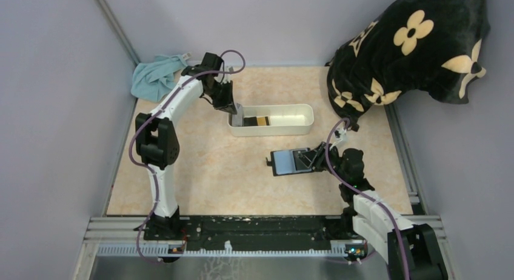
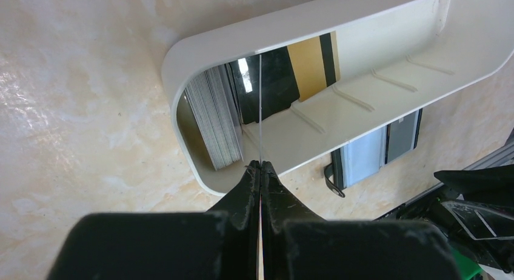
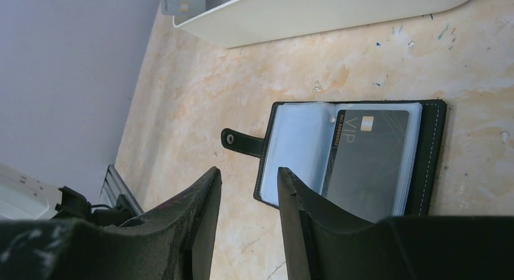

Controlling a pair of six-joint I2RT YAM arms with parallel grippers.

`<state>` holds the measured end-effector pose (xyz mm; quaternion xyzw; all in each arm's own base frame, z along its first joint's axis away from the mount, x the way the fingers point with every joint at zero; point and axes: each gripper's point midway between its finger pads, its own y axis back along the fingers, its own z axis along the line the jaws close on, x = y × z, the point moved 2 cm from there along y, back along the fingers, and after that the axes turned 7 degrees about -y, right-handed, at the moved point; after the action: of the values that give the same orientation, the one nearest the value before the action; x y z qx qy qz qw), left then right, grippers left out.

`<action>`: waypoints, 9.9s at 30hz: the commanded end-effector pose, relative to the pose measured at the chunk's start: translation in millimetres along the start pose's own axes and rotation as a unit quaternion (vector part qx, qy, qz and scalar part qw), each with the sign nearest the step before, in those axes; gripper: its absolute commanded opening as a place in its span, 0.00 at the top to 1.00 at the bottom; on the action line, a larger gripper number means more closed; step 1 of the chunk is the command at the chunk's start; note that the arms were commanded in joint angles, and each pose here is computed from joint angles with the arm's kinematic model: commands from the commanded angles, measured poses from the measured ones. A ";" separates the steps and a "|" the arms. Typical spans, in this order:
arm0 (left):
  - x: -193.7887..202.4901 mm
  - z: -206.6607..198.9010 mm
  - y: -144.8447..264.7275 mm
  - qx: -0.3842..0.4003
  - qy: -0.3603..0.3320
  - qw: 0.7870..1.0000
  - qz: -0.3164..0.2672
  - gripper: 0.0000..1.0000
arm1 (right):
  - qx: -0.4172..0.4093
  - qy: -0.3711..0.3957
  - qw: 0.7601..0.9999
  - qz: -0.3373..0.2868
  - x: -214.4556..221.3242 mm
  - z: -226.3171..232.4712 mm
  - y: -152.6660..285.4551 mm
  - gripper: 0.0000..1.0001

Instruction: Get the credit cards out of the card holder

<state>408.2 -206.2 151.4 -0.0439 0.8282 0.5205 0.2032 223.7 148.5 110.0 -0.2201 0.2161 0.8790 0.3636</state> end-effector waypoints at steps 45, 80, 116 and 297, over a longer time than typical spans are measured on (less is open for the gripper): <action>-39.7 -75.6 81.6 0.041 -0.132 0.942 -0.305 0.41 | 0.057 0.057 0.996 -0.042 -25.7 -8.9 4.4 0.62; 140.7 -197.7 -109.2 0.329 -0.086 0.926 -0.164 0.75 | 0.173 0.025 0.984 -0.015 -17.7 -58.6 -4.5 1.00; 186.5 -164.0 -169.3 0.260 -0.027 0.964 -0.058 0.45 | 0.202 0.010 0.979 -0.011 -11.4 -72.6 -3.9 1.00; 195.6 -121.8 -163.4 0.286 0.049 0.957 0.027 0.93 | 0.184 -0.021 0.980 0.075 25.8 -73.8 -22.8 1.00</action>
<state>267.3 -391.3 39.4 -0.0195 0.9433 0.1790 0.2787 242.5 135.5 32.3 -0.1108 0.3805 0.8529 0.3398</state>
